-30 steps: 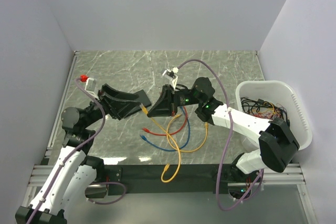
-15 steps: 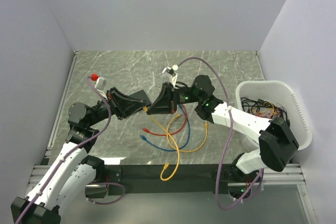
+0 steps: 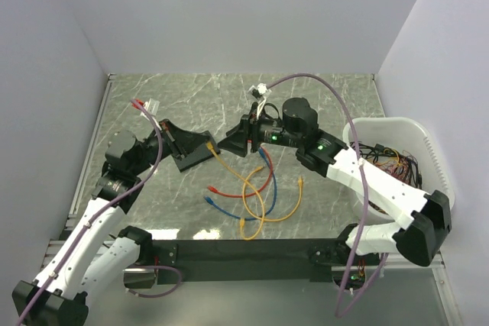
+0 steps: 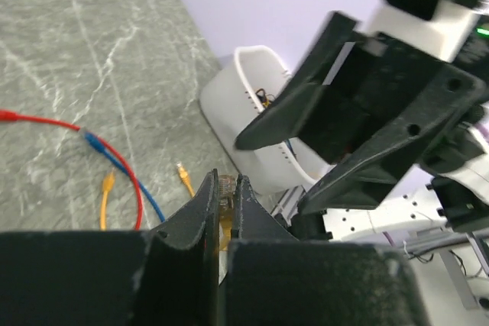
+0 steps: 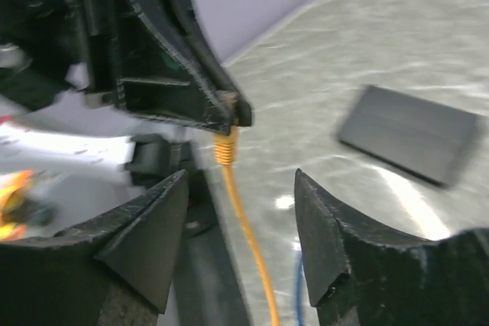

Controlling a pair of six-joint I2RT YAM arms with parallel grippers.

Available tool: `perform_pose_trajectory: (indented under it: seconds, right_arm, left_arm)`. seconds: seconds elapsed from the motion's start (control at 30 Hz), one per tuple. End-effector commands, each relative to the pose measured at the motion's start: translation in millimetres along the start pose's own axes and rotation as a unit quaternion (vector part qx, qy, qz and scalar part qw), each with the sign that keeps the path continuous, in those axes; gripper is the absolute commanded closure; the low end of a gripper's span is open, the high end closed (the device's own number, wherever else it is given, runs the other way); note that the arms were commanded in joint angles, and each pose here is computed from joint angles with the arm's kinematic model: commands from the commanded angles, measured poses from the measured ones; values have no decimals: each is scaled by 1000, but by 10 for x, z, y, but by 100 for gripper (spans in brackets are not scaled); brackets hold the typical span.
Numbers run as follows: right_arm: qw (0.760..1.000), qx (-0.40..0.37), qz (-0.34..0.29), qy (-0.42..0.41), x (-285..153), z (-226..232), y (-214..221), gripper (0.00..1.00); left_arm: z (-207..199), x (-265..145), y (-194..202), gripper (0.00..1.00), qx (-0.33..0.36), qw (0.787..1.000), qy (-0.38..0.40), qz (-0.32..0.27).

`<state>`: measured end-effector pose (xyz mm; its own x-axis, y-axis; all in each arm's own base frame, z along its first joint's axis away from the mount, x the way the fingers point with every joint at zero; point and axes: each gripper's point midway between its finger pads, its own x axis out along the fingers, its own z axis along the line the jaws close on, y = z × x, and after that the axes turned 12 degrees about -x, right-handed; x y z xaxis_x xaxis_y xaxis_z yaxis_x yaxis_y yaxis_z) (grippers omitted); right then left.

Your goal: Insert the plug into the switch port

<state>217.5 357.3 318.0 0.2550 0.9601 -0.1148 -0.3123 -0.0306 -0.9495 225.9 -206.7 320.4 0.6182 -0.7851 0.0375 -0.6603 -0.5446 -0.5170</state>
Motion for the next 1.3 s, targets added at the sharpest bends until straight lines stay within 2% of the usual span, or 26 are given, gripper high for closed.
perform_pose_trajectory:
  seconds: [0.0, 0.1, 0.27, 1.03, 1.17, 1.27]
  right_arm:
    - [992, -58, 32, 111, -105, -241, 14, 37]
    - [987, -71, 48, 134, -39, -227, 18, 42]
    - [985, -73, 71, 141, 101, -184, 98, 45]
    - [986, -73, 82, 124, 464, -30, 47, 58]
    - [984, -76, 86, 135, 490, -46, 56, 64]
    - [982, -76, 90, 145, 497, -82, 77, 72]
  left_arm:
    - [13, 1, -105, 100, -2, 999, -21, -24]
    - [54, 19, -75, 99, -13, 999, -20, -21]
    - [107, 20, -69, 99, -20, 999, -29, -24]
    - [312, 34, 17, 99, -30, 998, -49, -19]
    - [347, 35, 24, 100, -32, 998, -54, -20]
    - [362, 37, 28, 99, -33, 998, -56, -20]
